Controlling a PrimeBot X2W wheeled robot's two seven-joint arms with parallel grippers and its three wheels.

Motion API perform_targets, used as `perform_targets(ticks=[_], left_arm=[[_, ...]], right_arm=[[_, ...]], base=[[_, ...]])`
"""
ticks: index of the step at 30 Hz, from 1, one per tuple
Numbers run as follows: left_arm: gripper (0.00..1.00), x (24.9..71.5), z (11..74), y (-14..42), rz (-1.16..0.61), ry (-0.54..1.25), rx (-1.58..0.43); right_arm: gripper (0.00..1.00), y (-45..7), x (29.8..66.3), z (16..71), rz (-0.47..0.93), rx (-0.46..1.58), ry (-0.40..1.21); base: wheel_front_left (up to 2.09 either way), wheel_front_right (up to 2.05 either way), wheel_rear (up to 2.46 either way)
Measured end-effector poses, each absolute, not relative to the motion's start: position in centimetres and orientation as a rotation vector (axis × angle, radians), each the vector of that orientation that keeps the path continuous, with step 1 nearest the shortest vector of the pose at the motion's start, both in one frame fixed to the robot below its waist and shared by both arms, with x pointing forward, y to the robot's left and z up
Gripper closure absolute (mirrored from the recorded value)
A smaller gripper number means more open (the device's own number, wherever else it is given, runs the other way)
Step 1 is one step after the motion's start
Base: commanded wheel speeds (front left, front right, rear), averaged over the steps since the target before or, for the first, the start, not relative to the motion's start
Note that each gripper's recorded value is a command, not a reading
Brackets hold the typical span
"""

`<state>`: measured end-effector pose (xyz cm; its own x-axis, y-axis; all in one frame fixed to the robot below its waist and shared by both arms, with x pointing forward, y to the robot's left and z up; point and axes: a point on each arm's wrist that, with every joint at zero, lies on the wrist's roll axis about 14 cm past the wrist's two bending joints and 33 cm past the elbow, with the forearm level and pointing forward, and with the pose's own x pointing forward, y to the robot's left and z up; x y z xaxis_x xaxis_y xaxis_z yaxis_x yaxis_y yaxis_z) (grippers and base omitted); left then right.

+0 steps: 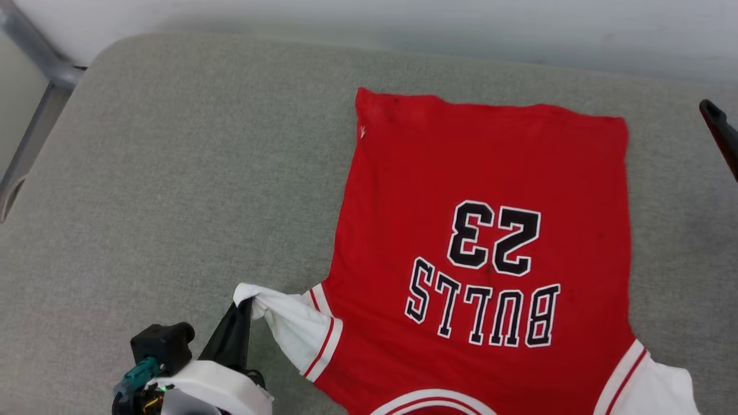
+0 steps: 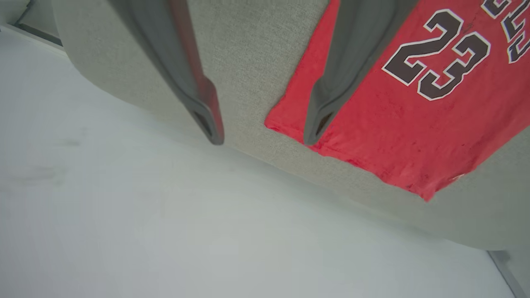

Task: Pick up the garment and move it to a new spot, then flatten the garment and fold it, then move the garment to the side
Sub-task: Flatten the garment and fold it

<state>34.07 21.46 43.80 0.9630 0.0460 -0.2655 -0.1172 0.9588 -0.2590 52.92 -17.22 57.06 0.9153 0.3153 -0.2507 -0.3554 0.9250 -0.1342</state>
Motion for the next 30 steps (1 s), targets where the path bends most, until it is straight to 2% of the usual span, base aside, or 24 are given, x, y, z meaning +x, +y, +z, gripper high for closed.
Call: perform_targets(ticks=[6, 12, 22, 29, 30], left_arm=[[1.0, 35.1, 42.9, 21.5, 0.109, 0.264, -0.288], [1.0, 36.4, 41.8, 21.0, 0.114, 0.272, -0.3], [1.0, 37.5, 39.7, 21.0, 0.137, 0.301, -0.301], [1.0, 37.8, 38.5, 21.2, 0.157, 0.315, -0.298], [1.0, 37.8, 38.4, 21.2, 0.157, 0.316, -0.296]], right_arm=[[0.0, -15.6, 56.9, 51.5, 0.384, -0.275, 0.545], [0.0, -14.6, 58.7, 46.2, 0.41, -0.351, 0.82], [0.0, -14.6, 61.4, 39.1, 0.385, -0.385, 1.034], [0.0, -14.3, 61.1, 34.3, 0.404, -0.368, 1.131], [0.5, -14.4, 61.1, 34.2, 0.402, -0.369, 1.133]], base=[[0.0, 0.0, 0.0], [0.0, 0.0, 0.0], [0.0, 0.0, 0.0], [0.0, 0.0, 0.0], [0.0, 0.0, 0.0]])
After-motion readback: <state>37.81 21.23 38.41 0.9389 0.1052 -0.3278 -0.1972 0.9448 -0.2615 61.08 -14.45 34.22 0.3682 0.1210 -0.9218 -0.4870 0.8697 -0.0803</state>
